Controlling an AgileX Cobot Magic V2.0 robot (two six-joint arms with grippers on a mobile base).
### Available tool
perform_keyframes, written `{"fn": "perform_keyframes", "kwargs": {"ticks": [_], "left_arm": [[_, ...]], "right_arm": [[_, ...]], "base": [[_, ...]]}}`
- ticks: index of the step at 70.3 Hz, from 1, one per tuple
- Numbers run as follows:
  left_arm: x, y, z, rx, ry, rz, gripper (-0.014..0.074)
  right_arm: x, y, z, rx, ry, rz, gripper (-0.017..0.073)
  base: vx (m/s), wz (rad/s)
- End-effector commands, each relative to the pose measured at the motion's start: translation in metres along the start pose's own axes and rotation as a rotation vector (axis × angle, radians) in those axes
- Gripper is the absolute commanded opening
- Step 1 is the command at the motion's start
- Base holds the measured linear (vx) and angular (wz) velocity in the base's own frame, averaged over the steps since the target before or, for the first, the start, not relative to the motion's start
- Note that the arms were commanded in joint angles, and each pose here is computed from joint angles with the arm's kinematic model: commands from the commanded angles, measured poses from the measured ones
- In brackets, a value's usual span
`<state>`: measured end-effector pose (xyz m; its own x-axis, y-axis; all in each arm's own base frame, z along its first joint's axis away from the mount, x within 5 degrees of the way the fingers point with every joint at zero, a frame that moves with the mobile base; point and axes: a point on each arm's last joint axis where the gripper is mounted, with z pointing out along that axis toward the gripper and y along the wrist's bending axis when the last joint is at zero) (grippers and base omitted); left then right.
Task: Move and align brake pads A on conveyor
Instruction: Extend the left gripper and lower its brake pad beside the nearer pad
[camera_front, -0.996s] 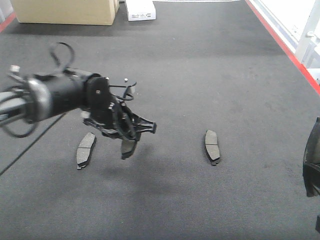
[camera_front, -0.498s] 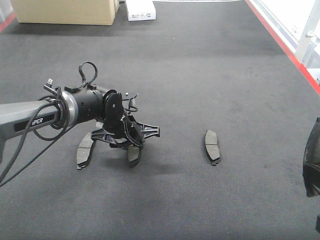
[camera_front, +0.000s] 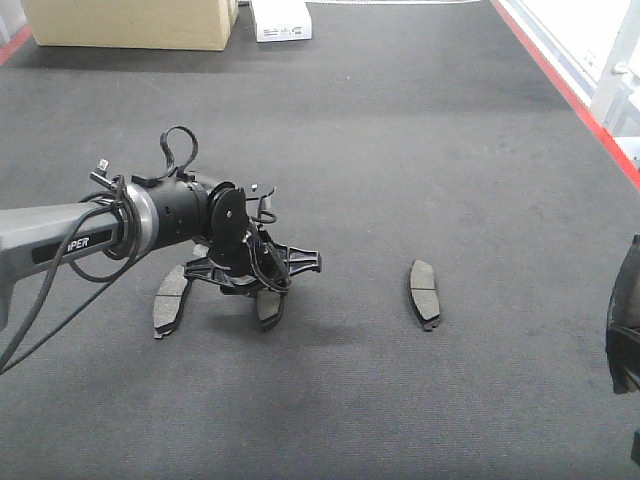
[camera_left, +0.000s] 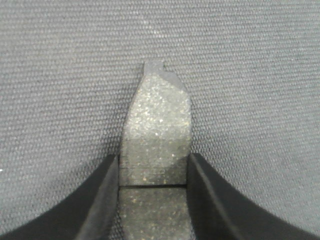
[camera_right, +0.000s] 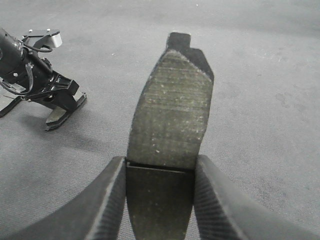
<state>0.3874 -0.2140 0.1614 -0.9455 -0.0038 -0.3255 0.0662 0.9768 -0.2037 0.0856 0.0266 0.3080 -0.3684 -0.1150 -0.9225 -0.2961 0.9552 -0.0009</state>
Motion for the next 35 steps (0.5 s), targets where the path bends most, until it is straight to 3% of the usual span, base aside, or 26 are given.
{"fn": "perform_keyframes", "kwargs": {"ticks": [1, 14, 35], "left_arm": [[-0.016, -0.010, -0.033, 0.055, -0.119, -0.009, 0.0376], [-0.023, -0.010, -0.055, 0.046, -0.198, 0.009, 0.0433], [-0.008, 0.003, -0.106, 0.016, -0.324, 0.105, 0.0388]], "right_arm": [[-0.017, 0.000, -0.004, 0.004, -0.118, -0.022, 0.0038], [-0.017, 0.000, -0.004, 0.004, -0.118, -0.022, 0.0038], [-0.017, 0.000, -0.004, 0.004, -0.118, -0.022, 0.0038]], "base": [[0.00, 0.00], [0.00, 0.00], [0.00, 0.00]]}}
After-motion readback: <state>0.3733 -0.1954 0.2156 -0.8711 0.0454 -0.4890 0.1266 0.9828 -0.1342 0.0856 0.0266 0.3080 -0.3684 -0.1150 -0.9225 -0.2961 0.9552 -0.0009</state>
